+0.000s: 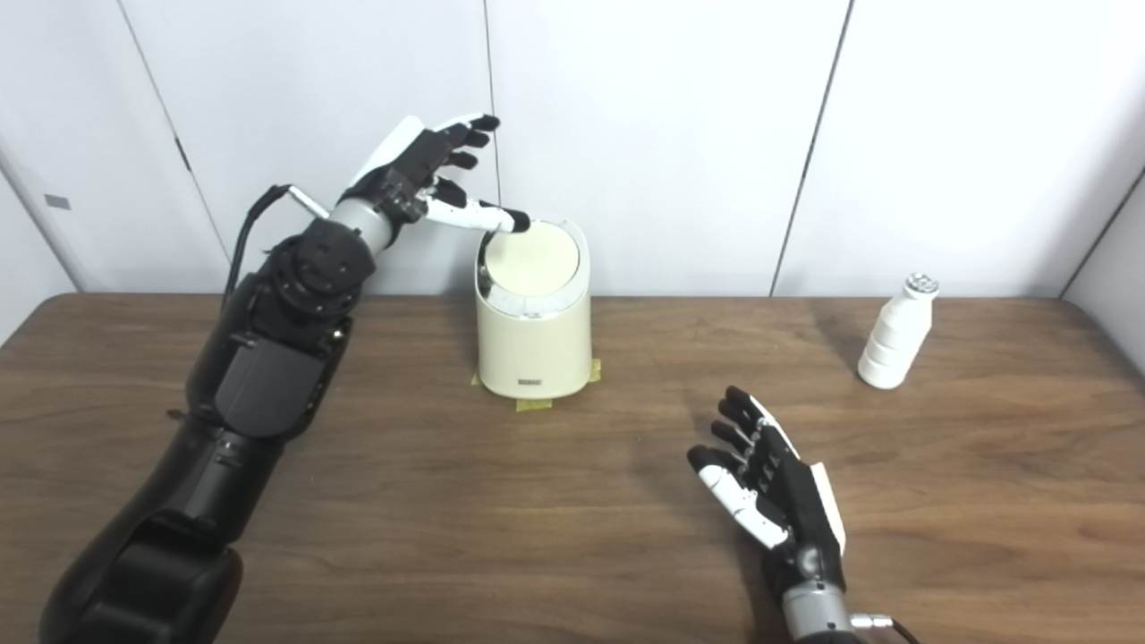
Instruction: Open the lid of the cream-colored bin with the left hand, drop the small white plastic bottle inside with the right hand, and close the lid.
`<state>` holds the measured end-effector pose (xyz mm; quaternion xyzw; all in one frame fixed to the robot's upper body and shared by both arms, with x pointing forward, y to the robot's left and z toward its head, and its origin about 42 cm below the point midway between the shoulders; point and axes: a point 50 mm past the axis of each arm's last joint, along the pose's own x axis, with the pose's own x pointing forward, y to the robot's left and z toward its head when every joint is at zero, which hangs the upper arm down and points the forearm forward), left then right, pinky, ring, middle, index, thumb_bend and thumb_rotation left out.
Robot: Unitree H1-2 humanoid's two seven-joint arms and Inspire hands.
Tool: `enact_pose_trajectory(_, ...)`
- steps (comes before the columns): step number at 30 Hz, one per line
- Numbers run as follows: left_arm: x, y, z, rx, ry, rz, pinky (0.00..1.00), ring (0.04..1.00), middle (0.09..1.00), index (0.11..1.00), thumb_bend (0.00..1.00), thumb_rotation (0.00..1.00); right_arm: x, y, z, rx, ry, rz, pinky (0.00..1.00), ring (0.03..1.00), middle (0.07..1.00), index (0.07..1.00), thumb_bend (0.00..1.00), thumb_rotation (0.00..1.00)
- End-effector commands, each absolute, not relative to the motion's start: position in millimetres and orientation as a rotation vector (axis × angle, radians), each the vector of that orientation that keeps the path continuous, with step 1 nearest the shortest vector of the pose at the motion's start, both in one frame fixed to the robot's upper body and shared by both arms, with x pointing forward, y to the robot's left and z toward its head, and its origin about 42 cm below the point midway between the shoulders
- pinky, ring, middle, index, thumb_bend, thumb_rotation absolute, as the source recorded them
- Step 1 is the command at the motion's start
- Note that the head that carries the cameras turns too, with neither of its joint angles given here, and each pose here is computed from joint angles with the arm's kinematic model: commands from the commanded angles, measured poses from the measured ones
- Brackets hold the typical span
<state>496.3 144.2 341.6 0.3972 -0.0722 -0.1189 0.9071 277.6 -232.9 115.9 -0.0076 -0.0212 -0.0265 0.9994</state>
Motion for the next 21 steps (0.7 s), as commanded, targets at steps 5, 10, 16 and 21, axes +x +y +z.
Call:
enact_pose_trajectory(5,511.0,128.6,372.8,0.976,-0.302,-0.177,0.68,0.834,0.895,0.913,0.85,0.17,280.3,-228.0,126.1,-0.016,-0.096,-0.047,0.74,0.837,0.87,0.867,0.52,0.39)
enact_pose_trajectory(10,512.8,124.9,360.7,1.032,-0.325,-0.194,0.71,0.86,0.898,0.925,0.85,0.16,280.6,-226.7,127.5,-0.013,-0.101,-0.047,0.75,0.84,0.873,0.866,0.51,0.4)
enact_pose_trajectory(16,513.5,123.6,351.8,1.118,-0.342,-0.201,0.74,0.862,0.892,0.91,0.87,0.16,281.3,-225.2,130.7,-0.012,-0.104,-0.051,0.73,0.833,0.868,0.863,0.51,0.38)
enact_pose_trajectory(21,511.5,123.3,344.1,1.233,-0.386,-0.22,0.79,0.893,0.904,0.911,0.86,0.17,282.2,-225.6,130.9,-0.006,-0.108,-0.055,0.73,0.837,0.872,0.865,0.53,0.4)
